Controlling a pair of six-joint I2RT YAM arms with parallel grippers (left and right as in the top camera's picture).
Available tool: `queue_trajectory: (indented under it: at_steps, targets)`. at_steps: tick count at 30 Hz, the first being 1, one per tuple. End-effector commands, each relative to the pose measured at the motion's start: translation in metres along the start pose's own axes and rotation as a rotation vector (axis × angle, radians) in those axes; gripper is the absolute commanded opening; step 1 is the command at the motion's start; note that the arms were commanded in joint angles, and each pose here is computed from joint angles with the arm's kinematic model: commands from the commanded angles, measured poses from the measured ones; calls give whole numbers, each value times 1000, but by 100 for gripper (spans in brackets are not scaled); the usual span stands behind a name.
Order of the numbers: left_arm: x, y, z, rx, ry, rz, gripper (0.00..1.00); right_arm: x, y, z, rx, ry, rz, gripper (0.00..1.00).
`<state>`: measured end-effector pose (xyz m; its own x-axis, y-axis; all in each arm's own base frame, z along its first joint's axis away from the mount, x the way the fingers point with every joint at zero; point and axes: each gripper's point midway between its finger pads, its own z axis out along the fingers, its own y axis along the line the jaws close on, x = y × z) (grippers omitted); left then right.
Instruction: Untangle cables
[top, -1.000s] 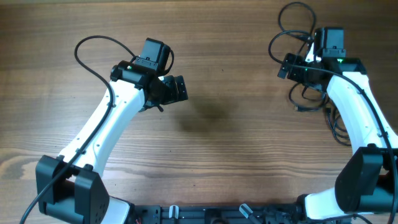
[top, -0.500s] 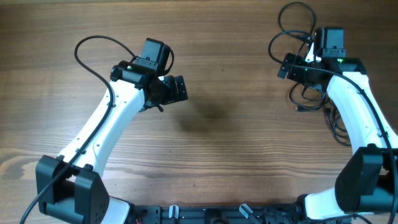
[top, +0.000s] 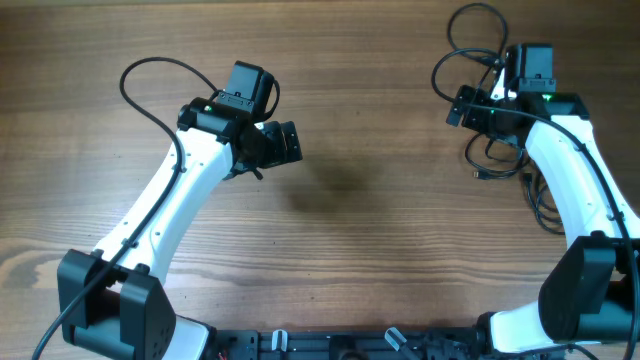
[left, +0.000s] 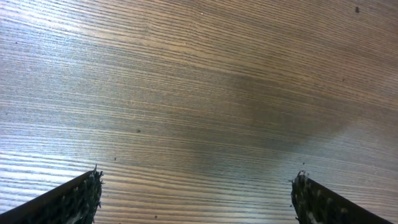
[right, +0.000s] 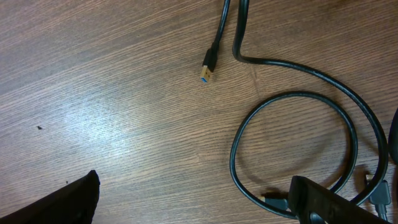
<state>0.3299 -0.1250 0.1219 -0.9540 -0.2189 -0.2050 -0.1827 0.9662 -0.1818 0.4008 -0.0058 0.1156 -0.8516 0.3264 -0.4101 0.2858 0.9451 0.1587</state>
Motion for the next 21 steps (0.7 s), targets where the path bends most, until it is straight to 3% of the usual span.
queue_trajectory:
  at_steps: [1,16,21]
  targets:
    - [-5,0,1,-7,-9,3,100,4,3,2,-14,12,-22,100]
    - [-5,0,1,-7,-9,3,100,4,3,3,-13,13,-21,100]
    - [-5,0,1,-7,-9,3,100,-6,8,-22,-36,-54,-28,100]
